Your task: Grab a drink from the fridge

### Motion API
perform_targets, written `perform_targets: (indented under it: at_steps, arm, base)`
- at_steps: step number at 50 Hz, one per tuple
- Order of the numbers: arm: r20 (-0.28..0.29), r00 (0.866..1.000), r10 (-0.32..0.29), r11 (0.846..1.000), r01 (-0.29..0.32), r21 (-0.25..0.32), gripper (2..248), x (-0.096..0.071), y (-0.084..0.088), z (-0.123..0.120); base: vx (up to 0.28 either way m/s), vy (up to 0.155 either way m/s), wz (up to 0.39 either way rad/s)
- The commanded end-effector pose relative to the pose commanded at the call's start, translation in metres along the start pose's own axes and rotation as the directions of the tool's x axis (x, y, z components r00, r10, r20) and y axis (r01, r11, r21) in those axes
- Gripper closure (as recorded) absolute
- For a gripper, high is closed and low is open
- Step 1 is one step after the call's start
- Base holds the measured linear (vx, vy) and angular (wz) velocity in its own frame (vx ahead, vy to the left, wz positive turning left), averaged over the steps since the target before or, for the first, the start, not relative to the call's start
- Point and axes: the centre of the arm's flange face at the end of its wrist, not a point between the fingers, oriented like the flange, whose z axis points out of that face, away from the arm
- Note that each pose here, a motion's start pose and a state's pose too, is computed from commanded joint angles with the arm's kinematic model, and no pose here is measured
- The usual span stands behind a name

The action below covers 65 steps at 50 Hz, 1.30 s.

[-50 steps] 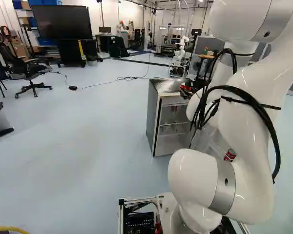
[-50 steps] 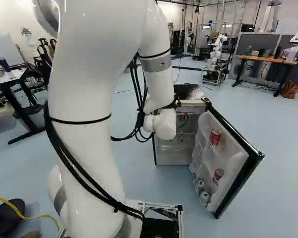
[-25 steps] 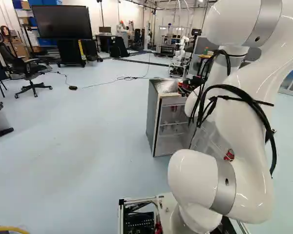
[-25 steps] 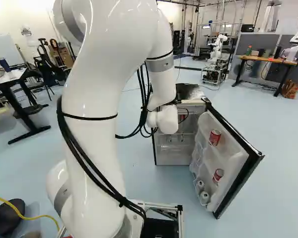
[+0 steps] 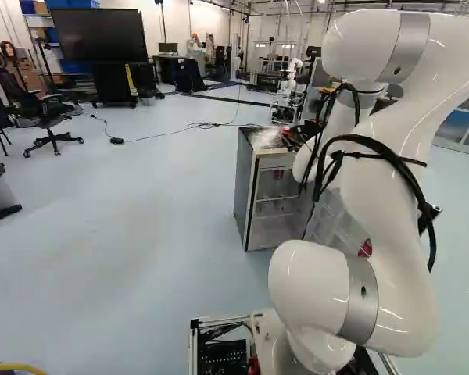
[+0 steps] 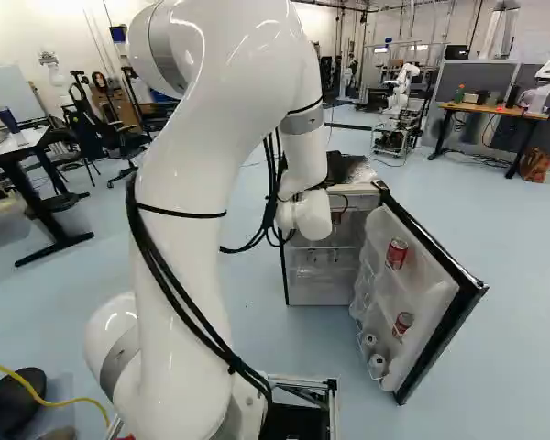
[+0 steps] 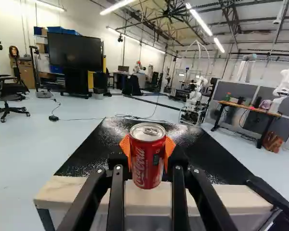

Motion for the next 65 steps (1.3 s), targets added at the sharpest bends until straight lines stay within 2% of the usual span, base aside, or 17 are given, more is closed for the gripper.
perform_targets:
  at_steps: [28, 48, 49, 53, 54, 58, 59, 64, 65]
  arm:
    - [0.008, 1.0, -0.012, 1.0, 0.012, 0.017, 160, -0.01, 0.004, 0.034]
    - [0.022, 1.0, -0.014, 1.0, 0.014, 0.019, 160, -0.012, 0.005, 0.037]
    - [0.022, 1.0, -0.014, 1.0, 0.014, 0.019, 153, -0.012, 0.005, 0.037]
    - [0.022, 1.0, -0.014, 1.0, 0.014, 0.019, 153, -0.012, 0.005, 0.037]
    - [0.022, 1.0, -0.014, 1.0, 0.014, 0.019, 121, -0.012, 0.005, 0.037]
    - [0.022, 1.0, -0.014, 1.0, 0.014, 0.019, 121, -0.012, 0.005, 0.037]
    - [0.022, 1.0, -0.014, 1.0, 0.014, 0.019, 86, -0.012, 0.005, 0.037]
    - [0.022, 1.0, -0.014, 1.0, 0.014, 0.019, 86, -0.012, 0.005, 0.037]
    - [0.022, 1.0, -0.014, 1.0, 0.014, 0.019, 50, -0.012, 0.005, 0.037]
  base:
    - [0.0, 0.0, 0.0]
    - [0.0, 0.0, 0.0]
    - [0.0, 0.0, 0.0]
    - [0.0, 0.0, 0.0]
    - [0.0, 0.0, 0.0]
    - [0.0, 0.0, 0.0]
    - [0.0, 0.0, 0.0]
    - [0.0, 0.0, 0.0]
    - [0.0, 0.0, 0.0]
